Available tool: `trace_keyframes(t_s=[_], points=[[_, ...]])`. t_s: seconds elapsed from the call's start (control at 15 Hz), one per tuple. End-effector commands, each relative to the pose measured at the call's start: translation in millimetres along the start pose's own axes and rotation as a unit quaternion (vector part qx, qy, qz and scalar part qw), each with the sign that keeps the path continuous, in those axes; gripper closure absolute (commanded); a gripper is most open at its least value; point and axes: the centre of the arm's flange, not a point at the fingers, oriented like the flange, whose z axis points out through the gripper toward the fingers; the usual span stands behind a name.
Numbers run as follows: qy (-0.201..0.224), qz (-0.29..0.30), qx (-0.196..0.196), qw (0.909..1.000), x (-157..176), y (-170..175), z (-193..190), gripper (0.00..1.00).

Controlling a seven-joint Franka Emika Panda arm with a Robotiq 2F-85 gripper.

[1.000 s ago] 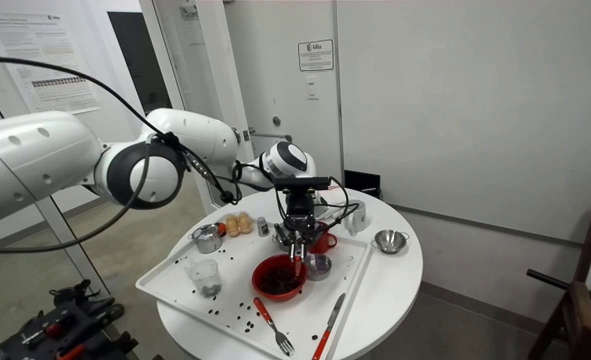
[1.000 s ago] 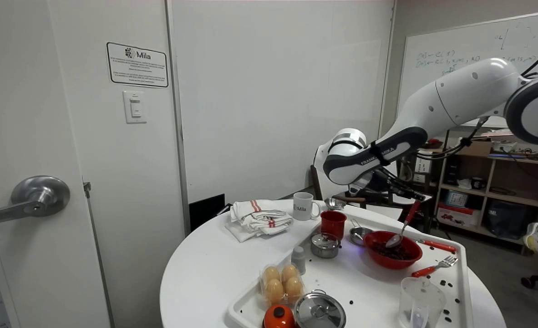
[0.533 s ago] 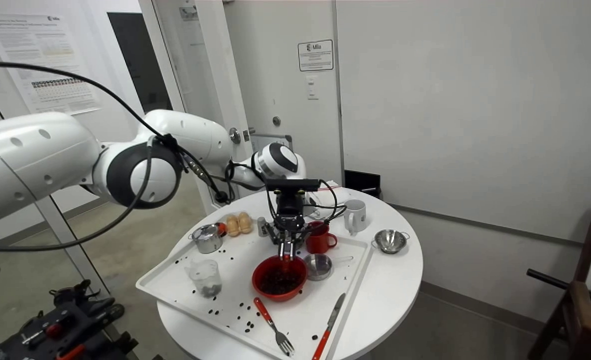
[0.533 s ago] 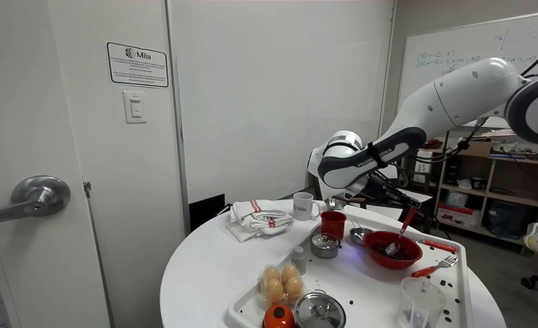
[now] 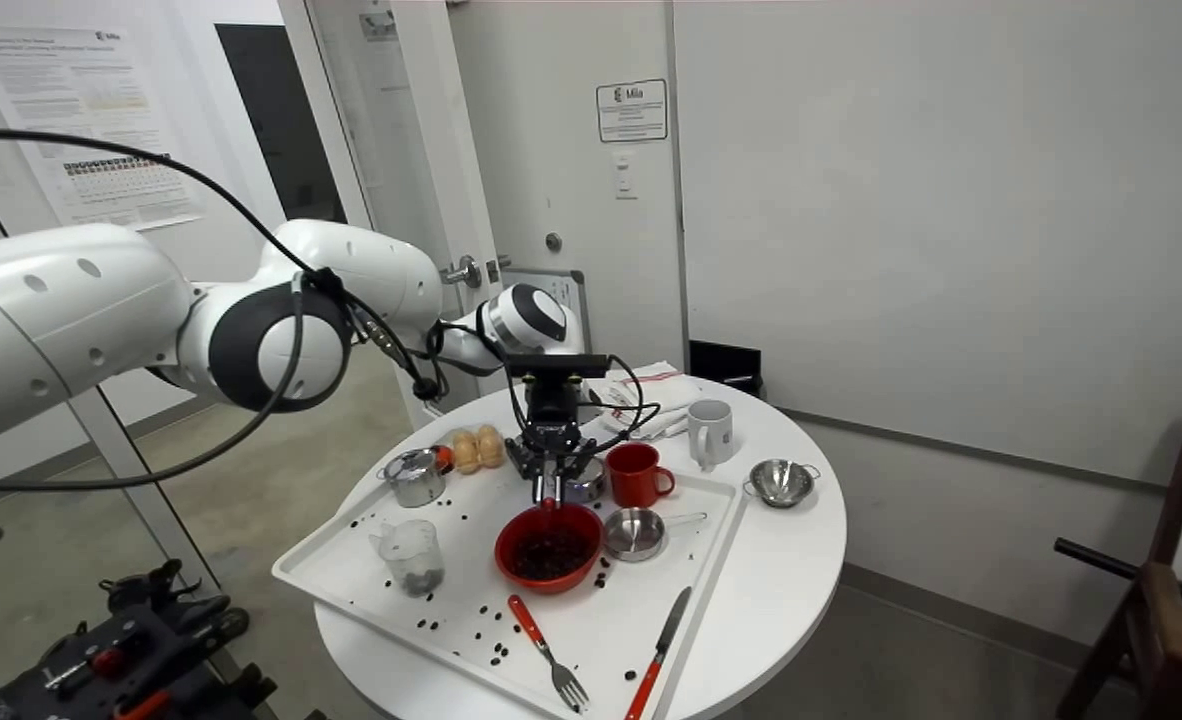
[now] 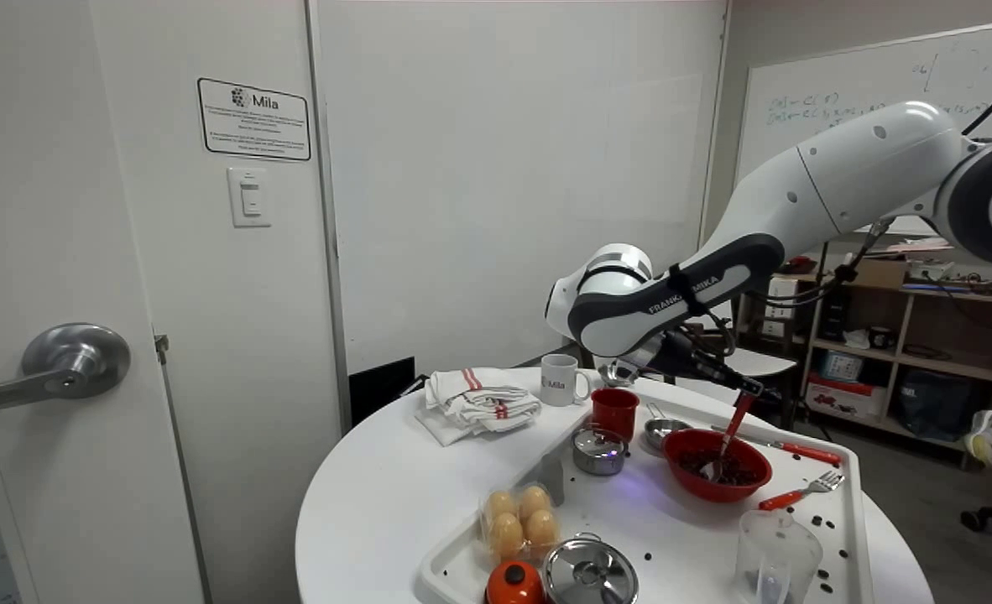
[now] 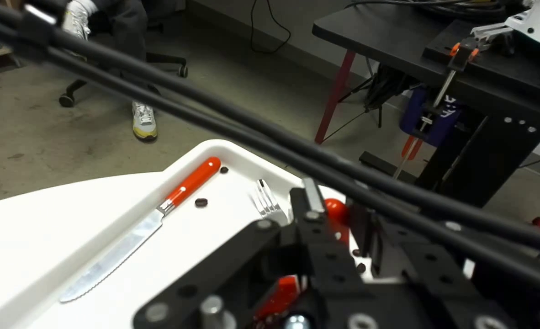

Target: Take the spoon and use it to stir the contents in the orange bowl then place the spoon on the table

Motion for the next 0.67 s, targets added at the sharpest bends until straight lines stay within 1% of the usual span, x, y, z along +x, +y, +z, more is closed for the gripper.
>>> trace_keyframes(t_s=[0.0,0.4,0.6], points=[[-0.023,0.002,0.021,0.9995,-5,3,18,0.92],[-0.067,0.034,0.069,0.9948,-19,22,59,0.92],[-0.077,0.052,0.073,0.993,-21,27,65,0.92]])
